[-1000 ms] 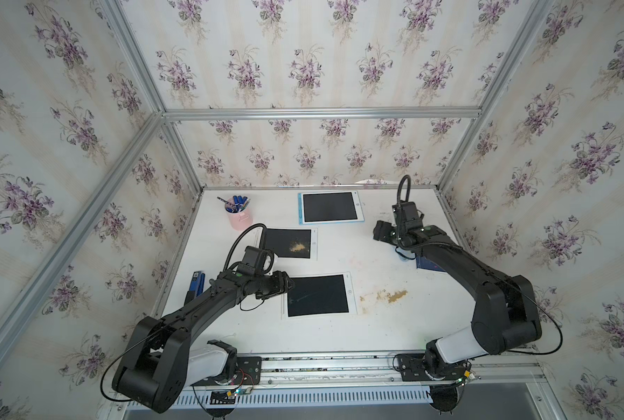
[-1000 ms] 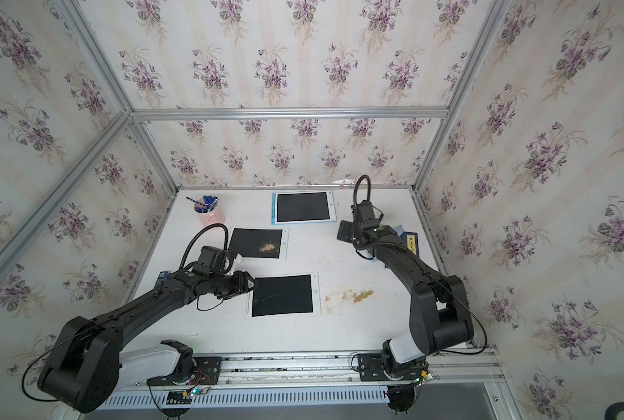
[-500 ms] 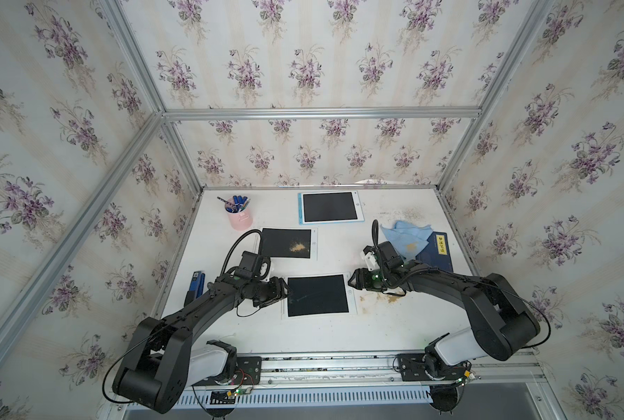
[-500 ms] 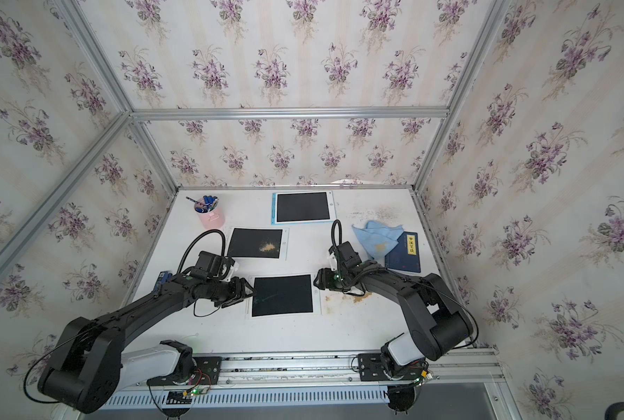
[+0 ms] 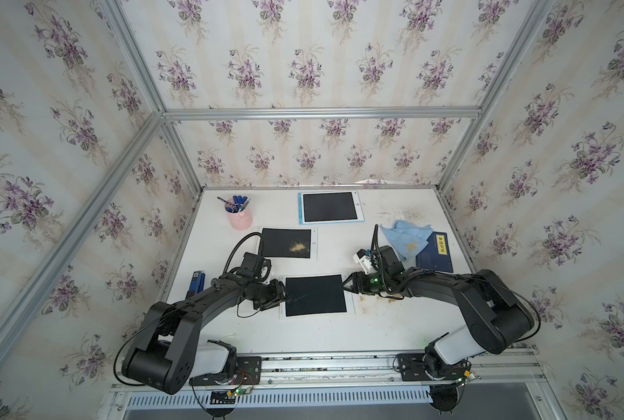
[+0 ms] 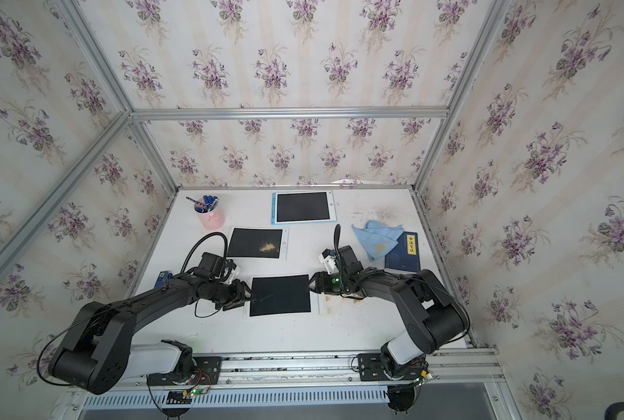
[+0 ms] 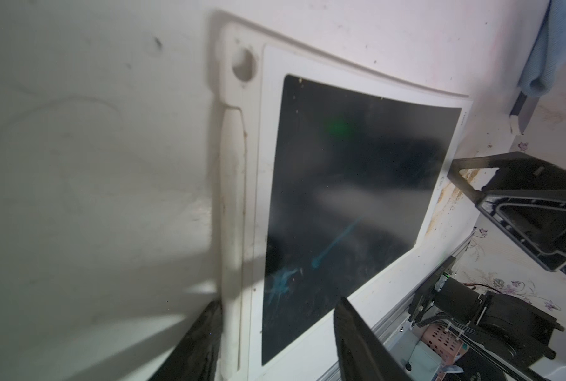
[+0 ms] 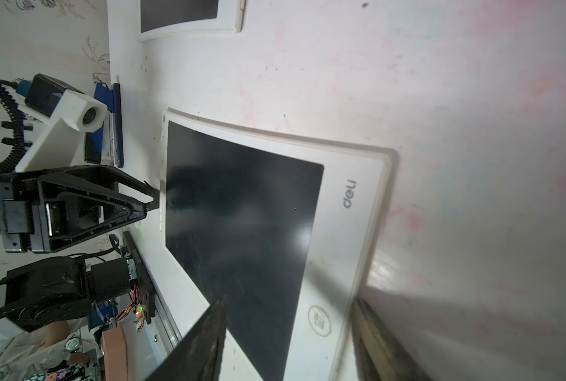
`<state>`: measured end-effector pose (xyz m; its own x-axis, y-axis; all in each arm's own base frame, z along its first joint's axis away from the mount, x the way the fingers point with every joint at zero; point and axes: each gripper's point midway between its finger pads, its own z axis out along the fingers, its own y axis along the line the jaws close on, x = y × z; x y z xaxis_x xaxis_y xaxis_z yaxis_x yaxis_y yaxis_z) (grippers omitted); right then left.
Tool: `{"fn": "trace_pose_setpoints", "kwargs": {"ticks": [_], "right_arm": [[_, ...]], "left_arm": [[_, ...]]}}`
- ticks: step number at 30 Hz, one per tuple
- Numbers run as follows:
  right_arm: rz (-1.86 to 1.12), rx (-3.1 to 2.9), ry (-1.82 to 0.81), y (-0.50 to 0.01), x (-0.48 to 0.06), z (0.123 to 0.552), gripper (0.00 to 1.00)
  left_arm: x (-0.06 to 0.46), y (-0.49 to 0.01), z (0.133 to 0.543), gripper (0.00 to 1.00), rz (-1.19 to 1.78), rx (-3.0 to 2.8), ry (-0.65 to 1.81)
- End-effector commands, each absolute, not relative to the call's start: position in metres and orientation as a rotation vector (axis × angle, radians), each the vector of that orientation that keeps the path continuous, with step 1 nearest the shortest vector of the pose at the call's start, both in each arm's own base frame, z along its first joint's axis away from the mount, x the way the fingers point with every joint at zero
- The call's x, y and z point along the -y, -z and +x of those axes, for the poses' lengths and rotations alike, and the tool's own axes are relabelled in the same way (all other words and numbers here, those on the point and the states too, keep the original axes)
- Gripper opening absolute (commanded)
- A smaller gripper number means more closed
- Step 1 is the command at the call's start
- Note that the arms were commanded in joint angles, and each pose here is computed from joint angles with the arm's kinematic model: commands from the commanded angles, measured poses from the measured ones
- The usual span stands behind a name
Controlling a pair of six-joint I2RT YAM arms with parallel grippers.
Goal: Wipe the drawing tablet
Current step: Pick up the drawing tablet from the center of the board.
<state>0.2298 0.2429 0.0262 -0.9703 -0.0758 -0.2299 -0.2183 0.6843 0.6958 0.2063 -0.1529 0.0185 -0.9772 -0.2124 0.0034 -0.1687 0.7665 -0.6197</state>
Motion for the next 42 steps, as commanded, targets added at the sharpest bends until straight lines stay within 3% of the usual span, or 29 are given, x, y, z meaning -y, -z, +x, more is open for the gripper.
{"fn": "trace_pose_setpoints", "kwargs": {"ticks": [1,5,16,20,27,32,33,37,42], "right_arm": [[-0.196,-2.837,-1.15,-0.009,-0.236,0.208,0.62],[-0.177,-2.842,-1.106,-0.003,-0.232,0.21,0.61],[-0.106,-2.839,-1.069,0.005,-0.223,0.216,0.6],[-0.107,-2.83,-1.088,0.002,-0.225,0.217,0.6],[-0.116,-2.819,-1.097,-0.001,-0.227,0.218,0.59],[-0.115,-2.811,-1.102,-0.002,-0.229,0.222,0.58],[-0.115,-2.803,-1.103,-0.005,-0.229,0.224,0.56],[-0.06,-2.706,-1.034,-0.038,-0.214,0.256,0.55],[0.197,-2.543,-0.598,-0.106,-0.132,0.335,0.69]], "left_arm": [[0.162,-0.018,0.207,0.56,-0.323,-2.808,1.147],[0.167,-0.028,0.209,0.5,-0.328,-2.728,1.236],[0.16,-0.064,0.217,0.52,-0.333,-2.582,1.26],[0.164,-0.079,0.219,0.48,-0.325,-2.495,1.336],[0.167,-0.086,0.217,0.26,-0.286,-2.467,1.369],[0.168,-0.089,0.216,0.01,-0.251,-2.459,1.364],[0.168,-0.092,0.217,0.0,-0.238,-2.454,1.363],[0.171,-0.122,0.225,0.0,-0.111,-2.403,1.341],[0.171,-0.212,0.253,0.0,0.136,-2.242,1.149]]}}
